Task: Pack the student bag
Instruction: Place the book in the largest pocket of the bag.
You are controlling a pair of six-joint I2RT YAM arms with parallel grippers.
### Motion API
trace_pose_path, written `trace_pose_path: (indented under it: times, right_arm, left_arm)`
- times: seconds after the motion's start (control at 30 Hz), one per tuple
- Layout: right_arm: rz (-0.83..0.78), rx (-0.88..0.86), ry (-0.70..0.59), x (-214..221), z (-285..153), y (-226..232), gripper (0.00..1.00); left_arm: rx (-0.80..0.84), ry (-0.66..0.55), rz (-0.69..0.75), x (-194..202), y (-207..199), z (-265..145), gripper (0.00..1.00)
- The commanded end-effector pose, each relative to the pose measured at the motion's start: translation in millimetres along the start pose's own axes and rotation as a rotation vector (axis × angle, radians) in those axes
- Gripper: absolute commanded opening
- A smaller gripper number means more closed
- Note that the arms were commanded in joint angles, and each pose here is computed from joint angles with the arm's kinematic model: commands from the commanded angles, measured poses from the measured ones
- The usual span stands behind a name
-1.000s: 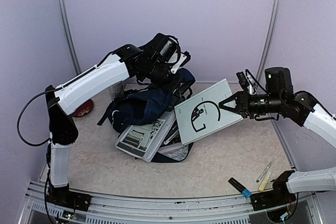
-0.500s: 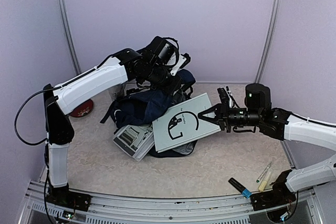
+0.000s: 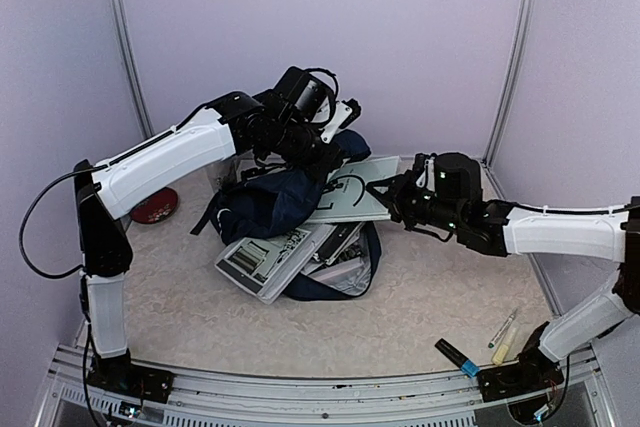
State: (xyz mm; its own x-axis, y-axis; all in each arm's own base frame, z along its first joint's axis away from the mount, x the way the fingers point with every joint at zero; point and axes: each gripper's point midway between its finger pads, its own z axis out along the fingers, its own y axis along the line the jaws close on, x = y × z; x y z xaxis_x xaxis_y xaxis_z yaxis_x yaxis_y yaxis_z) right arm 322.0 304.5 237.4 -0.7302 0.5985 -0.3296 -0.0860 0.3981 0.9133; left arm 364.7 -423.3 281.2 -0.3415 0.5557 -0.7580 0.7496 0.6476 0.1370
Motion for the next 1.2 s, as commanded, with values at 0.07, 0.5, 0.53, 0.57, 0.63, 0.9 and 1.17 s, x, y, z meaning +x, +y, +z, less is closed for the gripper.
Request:
trace_pose_path:
  times: [0.07, 0.5, 0.53, 0.57, 0.63, 0.9, 1.17]
  right_arm:
    - [-0.039, 0.035, -0.231, -20.9, 45.6, 21.9, 0.15]
    - [-0.263, 0.07, 0.118, 55.8, 61.8, 7.7, 0.73]
    - [-0.286, 0.073, 0.131, 57.2, 57.1, 7.5, 0.81]
    - [-0.314, 0.07, 0.142, 57.7, 52.0, 9.7, 0.95]
    - [-0.369, 0.048, 0.155, 56.8, 39.9, 18.5, 1.0]
    - [-0.629, 0.172, 0.199, 48.1, -15.3, 3.6, 1.0]
    - [-0.905, 0.075, 0.112, 23.2, -58.4, 25.8, 1.0]
  left_arm:
    - [0.102, -0.308, -0.001, -84.0, -19.5, -32.9, 0.0]
    - [0.087, -0.328, -0.075, -85.2, 17.1, -21.9, 0.0]
    - [0.086, -0.324, -0.075, -83.8, 17.9, -19.9, 0.0]
    - [0.086, -0.318, -0.073, -82.0, 17.8, -17.3, 0.0]
    - [0.083, -0.302, -0.068, -77.6, 18.0, -11.8, 0.0]
    - [0.062, -0.263, -0.059, -64.1, 27.7, -7.5, 0.0]
    - [0.038, -0.212, -0.019, -48.8, 30.1, -8.2, 0.0]
